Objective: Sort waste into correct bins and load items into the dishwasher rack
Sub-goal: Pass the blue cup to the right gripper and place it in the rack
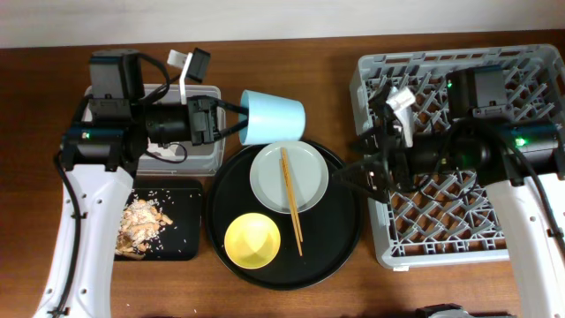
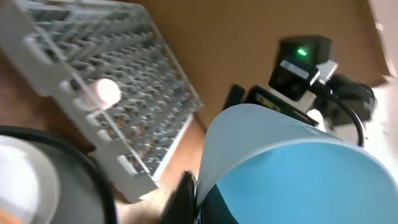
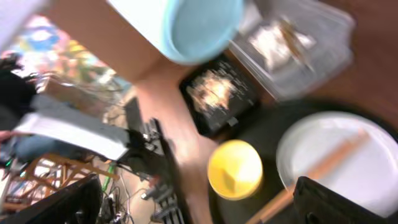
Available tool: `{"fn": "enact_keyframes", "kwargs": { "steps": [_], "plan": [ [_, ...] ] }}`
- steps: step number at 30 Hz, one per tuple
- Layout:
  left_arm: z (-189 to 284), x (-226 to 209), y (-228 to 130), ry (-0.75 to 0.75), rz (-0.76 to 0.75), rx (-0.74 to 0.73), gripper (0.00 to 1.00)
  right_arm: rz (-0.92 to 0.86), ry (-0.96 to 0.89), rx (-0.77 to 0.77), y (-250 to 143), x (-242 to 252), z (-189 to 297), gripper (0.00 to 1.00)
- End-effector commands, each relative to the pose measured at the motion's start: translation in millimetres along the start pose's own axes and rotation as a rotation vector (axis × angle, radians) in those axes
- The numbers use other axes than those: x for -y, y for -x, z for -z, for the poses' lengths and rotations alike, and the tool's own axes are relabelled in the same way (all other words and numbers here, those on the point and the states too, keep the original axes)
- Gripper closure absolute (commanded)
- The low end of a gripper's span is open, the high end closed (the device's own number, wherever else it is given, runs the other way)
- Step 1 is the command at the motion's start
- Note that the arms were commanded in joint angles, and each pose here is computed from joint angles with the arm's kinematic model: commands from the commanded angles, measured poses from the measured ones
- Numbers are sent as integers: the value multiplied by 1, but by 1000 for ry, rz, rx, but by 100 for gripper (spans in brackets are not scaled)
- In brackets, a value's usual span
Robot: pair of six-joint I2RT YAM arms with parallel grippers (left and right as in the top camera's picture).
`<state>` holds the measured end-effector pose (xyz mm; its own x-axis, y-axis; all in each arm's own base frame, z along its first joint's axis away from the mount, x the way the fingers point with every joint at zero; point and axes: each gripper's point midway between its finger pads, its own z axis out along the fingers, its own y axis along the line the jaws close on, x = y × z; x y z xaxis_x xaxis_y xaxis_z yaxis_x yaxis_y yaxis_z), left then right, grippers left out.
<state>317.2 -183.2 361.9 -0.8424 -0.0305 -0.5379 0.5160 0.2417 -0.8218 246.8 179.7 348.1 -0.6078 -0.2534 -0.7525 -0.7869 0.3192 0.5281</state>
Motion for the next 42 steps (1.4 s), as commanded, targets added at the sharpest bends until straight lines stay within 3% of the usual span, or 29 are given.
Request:
{"fn": "enact_keyframes", "kwargs": {
  "steps": [1,16,22,24,26,28,30,32,34,36,38,42],
  "plan": [
    [-8,30,-10,-133,-64,-58,100,122,120,84,17,-25,5,1],
    [-57,68,-43,-248,-162,-201,100,210,202,114,27,-40,-3,0],
    [-57,68,-45,-246,-150,-206,100,270,210,122,32,-43,-7,34],
    [-58,68,-46,-246,-149,-210,100,276,209,125,33,-43,-7,37],
    [-69,53,-47,-141,-141,-199,99,273,207,124,33,-43,-7,41],
    [-71,30,-42,-6,-131,-168,88,260,180,109,30,-38,-8,42],
    [-67,8,-31,115,-133,-120,75,173,78,57,24,-19,-11,44],
    [-59,-19,-21,269,-127,-71,69,52,-61,-1,14,5,-11,48],
    [-51,-42,-20,407,-102,-54,68,-53,-208,-66,-1,29,-7,49],
    [-38,-67,-27,559,-58,-60,68,-235,-488,-180,-33,67,11,51],
    [-28,-80,-32,647,-35,-68,68,-387,-732,-264,-62,91,38,51],
    [-20,-89,-40,717,-5,-89,68,-607,-1023,-385,-108,101,79,51]
  ]
}}
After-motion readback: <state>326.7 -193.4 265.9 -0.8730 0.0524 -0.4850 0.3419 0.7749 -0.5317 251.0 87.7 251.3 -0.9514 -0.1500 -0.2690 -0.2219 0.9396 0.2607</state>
